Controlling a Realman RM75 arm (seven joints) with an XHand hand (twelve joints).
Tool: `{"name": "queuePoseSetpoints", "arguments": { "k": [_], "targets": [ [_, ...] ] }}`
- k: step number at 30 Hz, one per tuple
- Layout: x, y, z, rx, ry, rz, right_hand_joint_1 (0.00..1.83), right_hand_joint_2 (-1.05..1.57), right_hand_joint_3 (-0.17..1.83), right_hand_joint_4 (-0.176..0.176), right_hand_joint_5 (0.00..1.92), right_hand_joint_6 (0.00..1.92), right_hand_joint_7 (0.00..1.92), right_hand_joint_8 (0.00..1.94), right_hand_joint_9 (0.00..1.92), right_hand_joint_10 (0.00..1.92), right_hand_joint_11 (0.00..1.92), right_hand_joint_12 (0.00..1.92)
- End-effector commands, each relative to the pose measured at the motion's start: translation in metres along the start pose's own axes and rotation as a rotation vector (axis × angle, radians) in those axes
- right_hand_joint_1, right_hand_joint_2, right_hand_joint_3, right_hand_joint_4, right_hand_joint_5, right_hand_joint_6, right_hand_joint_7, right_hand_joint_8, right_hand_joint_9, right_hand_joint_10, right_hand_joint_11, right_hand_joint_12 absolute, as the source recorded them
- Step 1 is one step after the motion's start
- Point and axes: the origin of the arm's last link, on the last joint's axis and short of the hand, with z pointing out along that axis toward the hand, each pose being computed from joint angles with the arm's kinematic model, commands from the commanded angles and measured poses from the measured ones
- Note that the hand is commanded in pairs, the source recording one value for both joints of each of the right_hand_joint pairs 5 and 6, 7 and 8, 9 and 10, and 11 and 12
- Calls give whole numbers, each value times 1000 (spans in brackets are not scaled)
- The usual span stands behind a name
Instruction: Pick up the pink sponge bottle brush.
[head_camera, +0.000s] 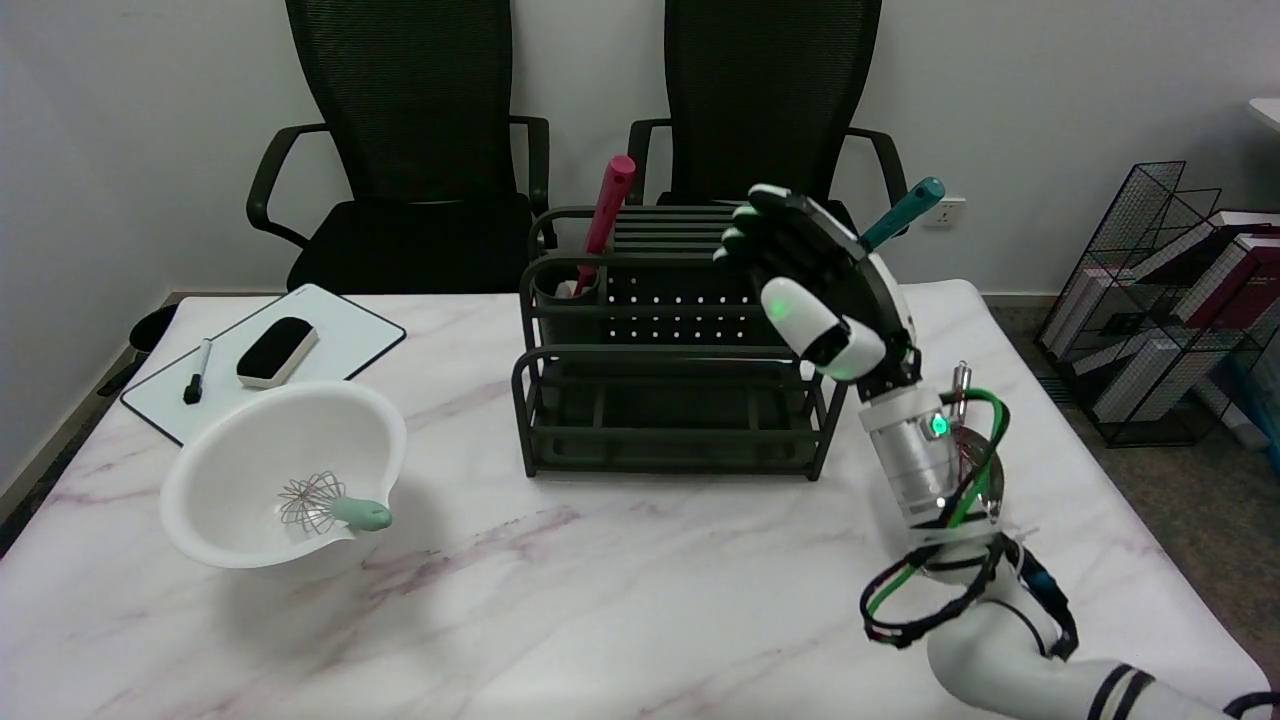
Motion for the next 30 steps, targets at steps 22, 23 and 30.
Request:
{"name": "queuePoseSetpoints", "arguments": {
  "k": [22, 23, 30],
  "targets": [
    [-18, 38, 154, -104, 42, 116, 1088, 159, 1103, 0, 495, 495, 551, 551, 565, 565, 526, 526],
    [-21, 42, 157, -114, 44, 116, 1090, 155, 1101, 0, 491, 491, 549, 549, 563, 563, 522, 522],
    [-42, 56, 176, -136, 28, 123, 1112, 114, 1096, 0, 445, 445, 515, 515, 554, 554, 490, 490]
  ]
}}
